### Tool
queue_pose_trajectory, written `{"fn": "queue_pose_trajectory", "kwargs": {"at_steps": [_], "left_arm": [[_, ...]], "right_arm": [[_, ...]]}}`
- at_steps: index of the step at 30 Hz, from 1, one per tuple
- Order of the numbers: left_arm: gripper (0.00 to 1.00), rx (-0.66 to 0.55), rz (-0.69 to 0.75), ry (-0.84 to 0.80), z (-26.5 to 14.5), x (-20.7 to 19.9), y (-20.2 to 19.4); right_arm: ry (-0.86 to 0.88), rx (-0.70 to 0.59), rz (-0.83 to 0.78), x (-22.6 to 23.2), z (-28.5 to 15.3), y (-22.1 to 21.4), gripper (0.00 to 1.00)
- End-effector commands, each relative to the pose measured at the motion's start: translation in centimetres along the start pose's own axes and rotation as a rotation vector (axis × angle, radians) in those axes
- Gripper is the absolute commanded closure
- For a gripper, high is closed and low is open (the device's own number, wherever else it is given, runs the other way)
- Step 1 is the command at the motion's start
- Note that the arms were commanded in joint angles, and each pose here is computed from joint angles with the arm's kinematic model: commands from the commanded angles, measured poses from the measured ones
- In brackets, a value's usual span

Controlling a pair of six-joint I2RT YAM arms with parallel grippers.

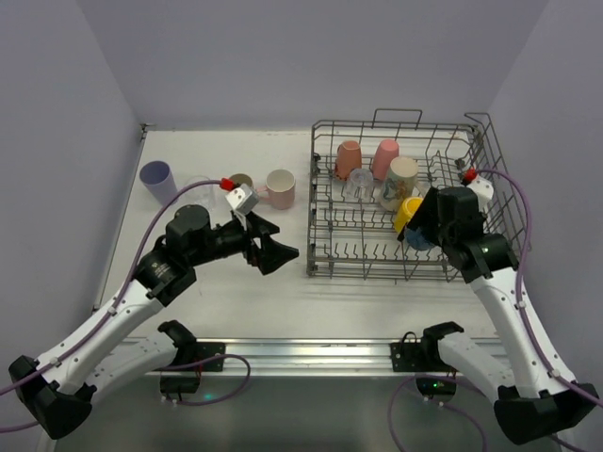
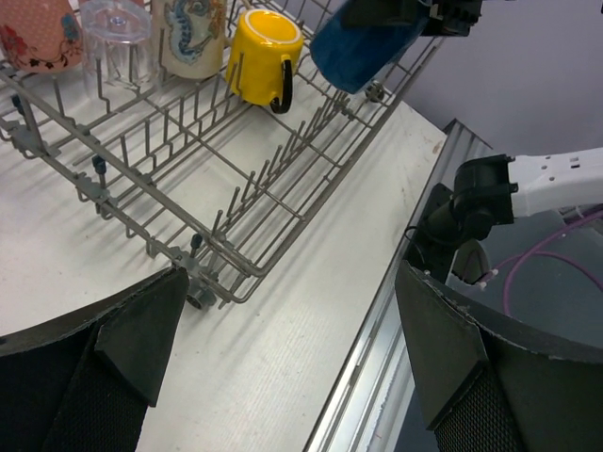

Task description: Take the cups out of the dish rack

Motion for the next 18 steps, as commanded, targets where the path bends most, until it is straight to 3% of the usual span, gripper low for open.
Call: {"fn": "queue_pose_trajectory", "kwargs": {"at_steps": [1, 5, 10, 18], "left_arm": [[0.00, -0.044, -0.022, -0.100, 0.2, -2.2, 1.8], [0.00, -0.125, -0.066, -0.213, 0.8, -4.1, 3.9], [0.00, -0.130, -0.190, -0.334, 2.7, -5.1, 4.0], [0.10, -0.158, -0.262, -0.398, 6.5, -5.0, 5.0]], "right_arm": [[0.198, -0.148, 0.052, 2.9, -3.6, 4.3, 0.62], [0.515, -0.201, 0.100, 7.2, -7.5, 5.8, 0.68], [0.728, -0.243, 0.136, 10.3, -10.1, 7.5, 0.69], [1.096, -0.124, 0.219, 15.1, -12.6, 5.6, 0.69]]}}
Point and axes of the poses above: each gripper's point midway between its finger pads, its own z axis out along the fingers, its own x axis along the line the jaws close on, y = z × x, the point moved 1 cm from there along -z, back along the fingers, and after that the axes turned 2 degrees about -z, right-handed, at the moved point
